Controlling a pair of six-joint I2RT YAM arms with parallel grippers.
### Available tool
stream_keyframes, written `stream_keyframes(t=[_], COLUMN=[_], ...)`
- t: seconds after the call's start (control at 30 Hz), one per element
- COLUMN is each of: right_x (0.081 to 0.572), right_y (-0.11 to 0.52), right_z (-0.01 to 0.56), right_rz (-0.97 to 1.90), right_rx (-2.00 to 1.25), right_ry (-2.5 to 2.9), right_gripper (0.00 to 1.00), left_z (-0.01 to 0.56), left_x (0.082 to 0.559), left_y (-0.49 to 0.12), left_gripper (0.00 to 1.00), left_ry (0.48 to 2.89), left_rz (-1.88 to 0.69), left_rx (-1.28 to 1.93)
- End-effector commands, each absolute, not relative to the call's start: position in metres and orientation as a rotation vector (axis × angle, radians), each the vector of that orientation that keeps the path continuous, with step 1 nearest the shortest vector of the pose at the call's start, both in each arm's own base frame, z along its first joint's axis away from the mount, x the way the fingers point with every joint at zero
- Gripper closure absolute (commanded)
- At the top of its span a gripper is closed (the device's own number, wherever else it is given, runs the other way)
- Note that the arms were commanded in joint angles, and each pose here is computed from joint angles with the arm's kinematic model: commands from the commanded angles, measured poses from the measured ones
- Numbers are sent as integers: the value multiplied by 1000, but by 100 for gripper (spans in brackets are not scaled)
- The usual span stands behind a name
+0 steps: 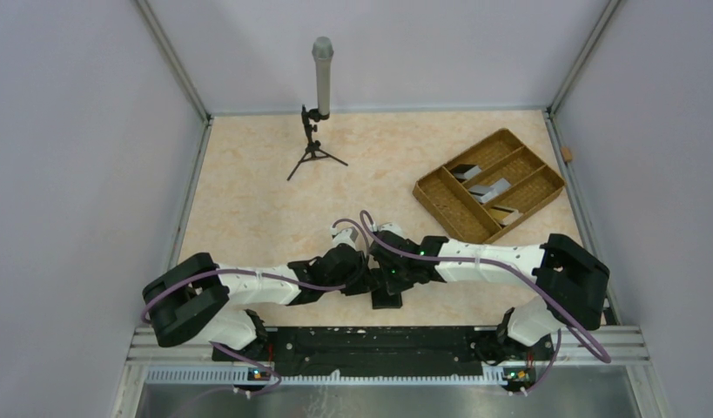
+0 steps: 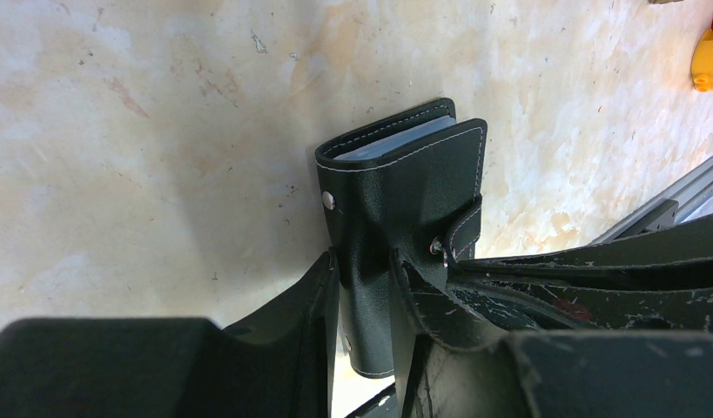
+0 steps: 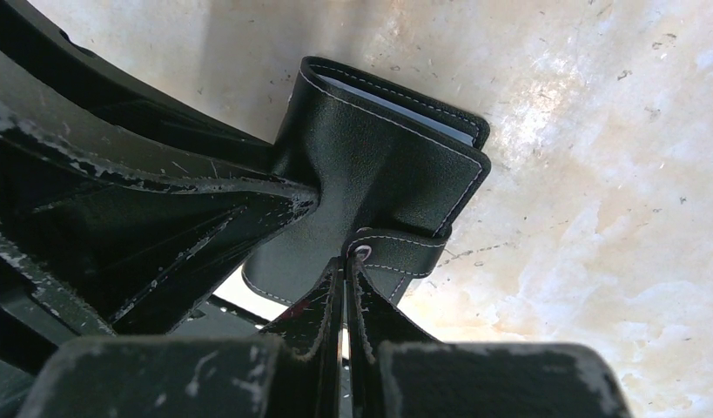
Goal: Put the credit cards into the card holder
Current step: Close the card holder at the center of the board.
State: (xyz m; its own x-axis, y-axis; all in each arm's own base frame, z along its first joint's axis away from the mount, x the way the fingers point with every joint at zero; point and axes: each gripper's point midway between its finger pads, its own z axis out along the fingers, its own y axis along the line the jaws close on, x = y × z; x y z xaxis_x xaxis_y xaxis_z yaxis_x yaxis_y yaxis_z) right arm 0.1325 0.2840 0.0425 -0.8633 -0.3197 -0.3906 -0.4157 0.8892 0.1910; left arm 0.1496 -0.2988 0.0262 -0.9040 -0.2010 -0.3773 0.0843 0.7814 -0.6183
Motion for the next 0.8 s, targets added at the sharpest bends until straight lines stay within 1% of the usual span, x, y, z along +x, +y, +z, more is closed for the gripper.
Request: stream_keyframes(t=[0.0, 0.2, 0.77], right_x=[136, 136, 144], right_y=[299, 287, 284], right_z=[47, 37, 35], right_rz=[428, 366, 393], right_rx=[-562, -544, -516], right_ry=[2661, 2702, 2694], right_gripper=[100, 100, 100], left_z=[7, 6, 6], left_x=[143, 143, 143], left_y=[-282, -282, -281], left_gripper=[69, 69, 69], left_ry=[2607, 2609, 2608], left_rz=[-779, -778, -778], left_rx=[-58, -57, -65])
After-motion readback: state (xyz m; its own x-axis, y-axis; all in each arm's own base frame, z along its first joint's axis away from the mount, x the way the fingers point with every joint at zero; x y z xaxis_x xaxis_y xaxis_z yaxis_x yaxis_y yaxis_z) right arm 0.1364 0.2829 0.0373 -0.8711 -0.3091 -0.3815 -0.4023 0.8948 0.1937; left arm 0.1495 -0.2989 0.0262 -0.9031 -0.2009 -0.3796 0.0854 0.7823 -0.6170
